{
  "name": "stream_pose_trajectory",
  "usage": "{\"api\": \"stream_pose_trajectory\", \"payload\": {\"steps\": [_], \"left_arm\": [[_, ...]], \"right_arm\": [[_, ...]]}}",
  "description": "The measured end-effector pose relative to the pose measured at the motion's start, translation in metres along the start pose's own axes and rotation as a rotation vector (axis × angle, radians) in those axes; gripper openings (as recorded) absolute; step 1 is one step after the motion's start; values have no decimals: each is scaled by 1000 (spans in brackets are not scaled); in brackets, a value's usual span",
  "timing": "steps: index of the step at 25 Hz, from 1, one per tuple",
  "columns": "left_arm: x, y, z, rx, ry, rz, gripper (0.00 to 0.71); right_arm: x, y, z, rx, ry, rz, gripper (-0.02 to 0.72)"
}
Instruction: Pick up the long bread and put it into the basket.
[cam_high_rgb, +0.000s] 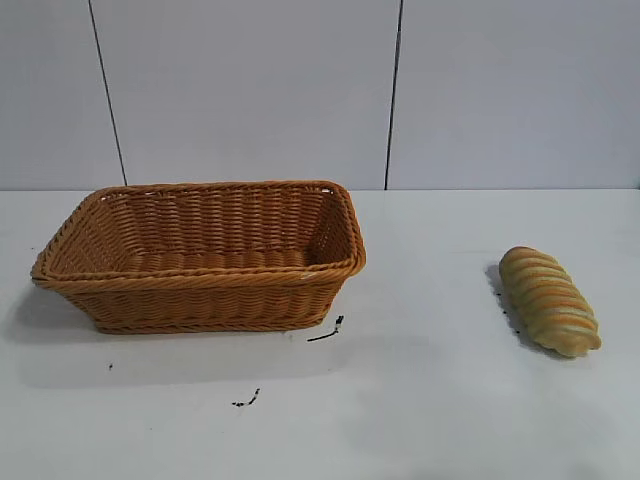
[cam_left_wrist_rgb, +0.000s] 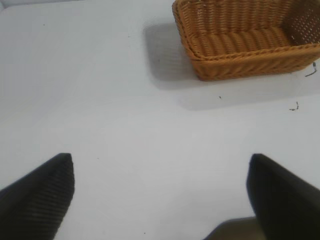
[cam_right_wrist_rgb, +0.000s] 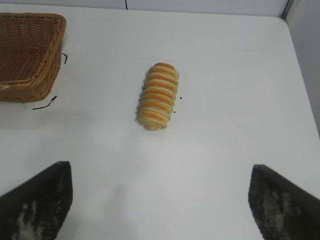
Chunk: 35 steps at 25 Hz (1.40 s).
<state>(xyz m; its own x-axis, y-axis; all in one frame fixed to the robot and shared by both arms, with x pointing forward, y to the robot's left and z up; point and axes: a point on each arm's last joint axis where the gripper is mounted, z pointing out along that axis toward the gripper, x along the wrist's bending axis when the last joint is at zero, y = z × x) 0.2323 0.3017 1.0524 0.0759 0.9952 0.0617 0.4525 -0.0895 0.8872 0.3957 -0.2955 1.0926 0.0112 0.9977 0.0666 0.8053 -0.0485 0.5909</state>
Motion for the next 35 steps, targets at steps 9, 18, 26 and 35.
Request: {"api": "stream_pose_trajectory", "payload": {"steps": [9,18,26,35], "left_arm": [[0,0,0,0,0,0,696],[0,0,0,0,0,0,696],[0,0,0,0,0,0,696],[0,0,0,0,0,0,696]], "right_arm": [[-3,73,106,274,-13,13,660],[21,116,187,345,17,-41,660],[17,107,242,402,-36,-23,660],[15,88,297,418,-41,-14,660]]}}
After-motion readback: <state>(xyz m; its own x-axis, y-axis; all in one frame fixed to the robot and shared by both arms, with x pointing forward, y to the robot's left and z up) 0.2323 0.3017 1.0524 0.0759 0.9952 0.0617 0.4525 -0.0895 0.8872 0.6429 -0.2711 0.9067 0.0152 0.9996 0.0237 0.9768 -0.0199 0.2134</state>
